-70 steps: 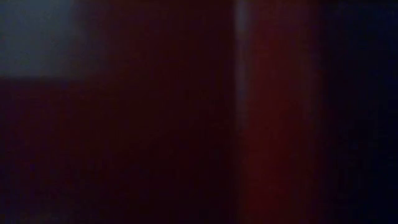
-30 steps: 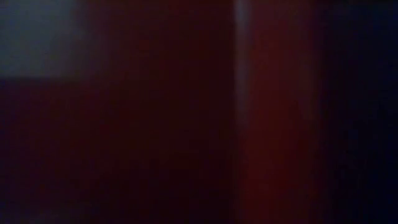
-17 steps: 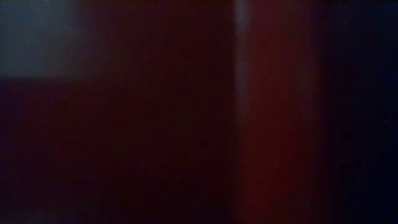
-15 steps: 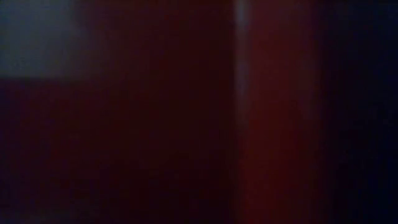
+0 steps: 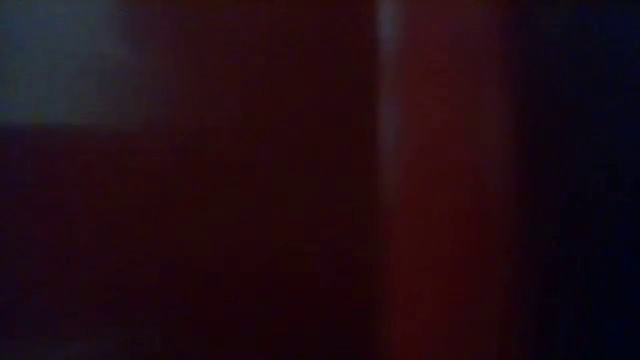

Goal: Sort blocks
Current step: Assemble the bin divider into the red bin

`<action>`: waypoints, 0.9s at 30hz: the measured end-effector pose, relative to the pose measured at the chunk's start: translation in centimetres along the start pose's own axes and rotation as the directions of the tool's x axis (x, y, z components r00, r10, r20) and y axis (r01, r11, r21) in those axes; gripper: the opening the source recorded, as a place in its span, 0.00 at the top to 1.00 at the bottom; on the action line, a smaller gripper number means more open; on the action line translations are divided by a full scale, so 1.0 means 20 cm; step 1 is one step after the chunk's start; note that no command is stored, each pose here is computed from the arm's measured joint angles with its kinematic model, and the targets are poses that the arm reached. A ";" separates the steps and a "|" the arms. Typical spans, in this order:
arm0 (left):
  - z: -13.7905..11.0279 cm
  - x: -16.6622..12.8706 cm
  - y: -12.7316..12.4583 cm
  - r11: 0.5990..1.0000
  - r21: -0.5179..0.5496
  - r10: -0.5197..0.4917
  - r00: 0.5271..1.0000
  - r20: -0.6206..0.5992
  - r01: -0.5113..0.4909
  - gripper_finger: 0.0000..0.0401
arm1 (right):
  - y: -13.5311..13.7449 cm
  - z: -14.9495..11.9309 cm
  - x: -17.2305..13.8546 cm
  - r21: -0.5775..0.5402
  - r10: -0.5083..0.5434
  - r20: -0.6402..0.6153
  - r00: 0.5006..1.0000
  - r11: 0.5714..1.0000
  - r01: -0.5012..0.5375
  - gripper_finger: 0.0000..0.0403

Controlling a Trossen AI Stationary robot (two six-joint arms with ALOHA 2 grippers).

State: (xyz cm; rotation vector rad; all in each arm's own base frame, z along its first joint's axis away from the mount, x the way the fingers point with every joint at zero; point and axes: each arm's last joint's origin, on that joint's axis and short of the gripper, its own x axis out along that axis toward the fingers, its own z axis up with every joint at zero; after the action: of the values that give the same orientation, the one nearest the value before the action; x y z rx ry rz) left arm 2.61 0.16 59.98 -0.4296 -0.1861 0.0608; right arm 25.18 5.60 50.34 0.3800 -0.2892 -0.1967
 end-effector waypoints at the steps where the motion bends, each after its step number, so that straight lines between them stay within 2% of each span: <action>1: 0.00 -0.01 0.00 1.000 -0.006 -0.003 1.000 0.003 0.003 1.00 | -0.01 0.01 0.00 -0.007 -0.004 0.008 1.000 1.000 0.004 0.60; 7: 0.00 0.00 0.00 1.000 -0.025 -0.013 1.000 -0.007 0.013 1.00 | -0.06 0.03 0.03 -0.024 -0.044 0.045 0.998 0.999 0.045 0.60; 11: 0.00 0.02 0.01 1.000 -0.026 -0.008 1.000 -0.008 0.008 1.00 | -0.06 0.07 0.04 -0.008 0.045 0.086 0.995 0.999 -0.044 0.60; 23: 0.00 0.03 0.01 1.000 -0.019 -0.005 1.000 -0.010 0.005 1.00 | -0.06 0.09 0.03 -0.002 0.102 0.096 0.990 0.995 -0.102 0.60; 27: 0.01 0.03 0.01 1.000 -0.009 -0.010 1.000 0.010 0.010 1.00 | -0.06 0.13 -0.01 -0.007 0.109 0.118 0.987 0.994 -0.108 0.60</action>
State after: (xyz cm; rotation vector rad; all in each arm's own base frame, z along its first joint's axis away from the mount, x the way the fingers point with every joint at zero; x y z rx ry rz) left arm 3.10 0.41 60.23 -0.4375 -0.1988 0.0524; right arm 23.93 3.76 52.16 0.3514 -0.4255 -0.1125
